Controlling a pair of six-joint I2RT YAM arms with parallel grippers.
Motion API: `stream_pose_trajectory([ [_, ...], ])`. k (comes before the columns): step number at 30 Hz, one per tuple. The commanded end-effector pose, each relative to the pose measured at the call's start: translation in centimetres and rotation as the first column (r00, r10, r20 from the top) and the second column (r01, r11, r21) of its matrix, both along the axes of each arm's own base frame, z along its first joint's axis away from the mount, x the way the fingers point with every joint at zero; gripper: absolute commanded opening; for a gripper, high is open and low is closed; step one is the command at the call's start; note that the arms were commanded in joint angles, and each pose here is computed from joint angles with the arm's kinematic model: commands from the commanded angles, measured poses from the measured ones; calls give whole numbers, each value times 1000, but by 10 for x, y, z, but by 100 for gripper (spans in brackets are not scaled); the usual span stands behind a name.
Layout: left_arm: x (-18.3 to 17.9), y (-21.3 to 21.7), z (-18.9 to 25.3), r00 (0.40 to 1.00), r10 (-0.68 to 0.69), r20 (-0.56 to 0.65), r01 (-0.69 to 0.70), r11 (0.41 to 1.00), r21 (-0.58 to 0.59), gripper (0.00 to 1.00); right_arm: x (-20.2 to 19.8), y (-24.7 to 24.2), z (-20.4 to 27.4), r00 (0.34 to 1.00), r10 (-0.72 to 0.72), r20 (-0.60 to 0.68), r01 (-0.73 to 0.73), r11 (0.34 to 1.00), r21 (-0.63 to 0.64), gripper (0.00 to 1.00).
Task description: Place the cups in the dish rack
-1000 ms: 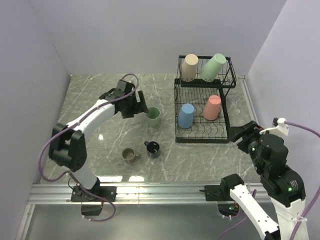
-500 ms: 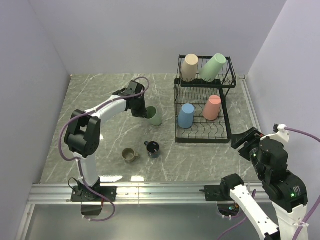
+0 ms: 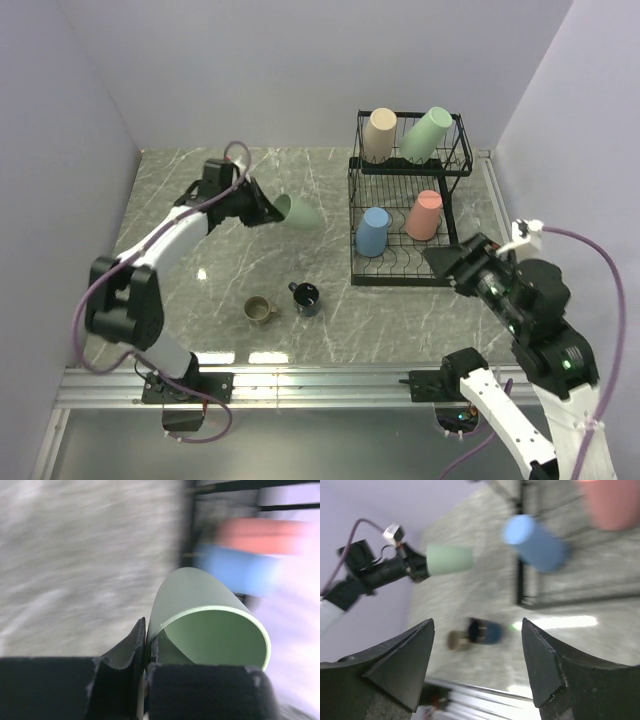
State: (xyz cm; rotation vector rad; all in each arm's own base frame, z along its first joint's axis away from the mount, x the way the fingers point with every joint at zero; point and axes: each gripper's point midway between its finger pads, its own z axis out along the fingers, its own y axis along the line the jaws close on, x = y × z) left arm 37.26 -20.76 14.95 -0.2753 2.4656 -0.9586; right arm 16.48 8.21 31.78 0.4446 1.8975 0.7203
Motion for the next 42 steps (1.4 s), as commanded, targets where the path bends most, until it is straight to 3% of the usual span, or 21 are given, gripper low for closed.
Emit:
stream_pose_trajectory([
  [1,-25,-47,147,913,-160,376,301,886,-352,0,15,63,38,958,255,133,-278,940,199,81],
  [3,-53,-49,173,883,-173,437,375,819,-434,0,24,77,44,947,280,160,-317,900,300,85],
  [4,-66,-50,206,844,-155,514,439,751,-494,0,24,87,44,933,323,158,-358,872,334,88],
  [5,-77,-49,202,851,-155,502,443,725,-527,0,28,93,38,933,337,130,-360,844,398,89],
  [7,-100,-46,229,818,-136,559,498,652,-571,0,35,105,53,910,365,196,-415,786,458,91],
  [8,-107,-46,224,824,-133,551,496,638,-588,0,36,110,51,905,385,181,-420,745,518,92],
  [9,-116,-44,230,814,-123,567,509,621,-596,0,37,112,66,889,384,248,-456,716,529,93],
  [11,-130,-45,232,815,-114,568,516,587,-623,0,42,117,70,888,389,245,-457,688,564,95],
  [17,-141,-49,232,830,-49,555,480,568,-668,0,45,136,86,846,443,297,-529,624,575,96],
  [22,-146,-51,240,840,22,542,460,503,-732,0,45,145,89,838,452,307,-539,594,597,97],
  [42,-143,-94,219,881,15,473,389,547,-741,0,40,166,110,811,477,338,-578,567,587,94],
])
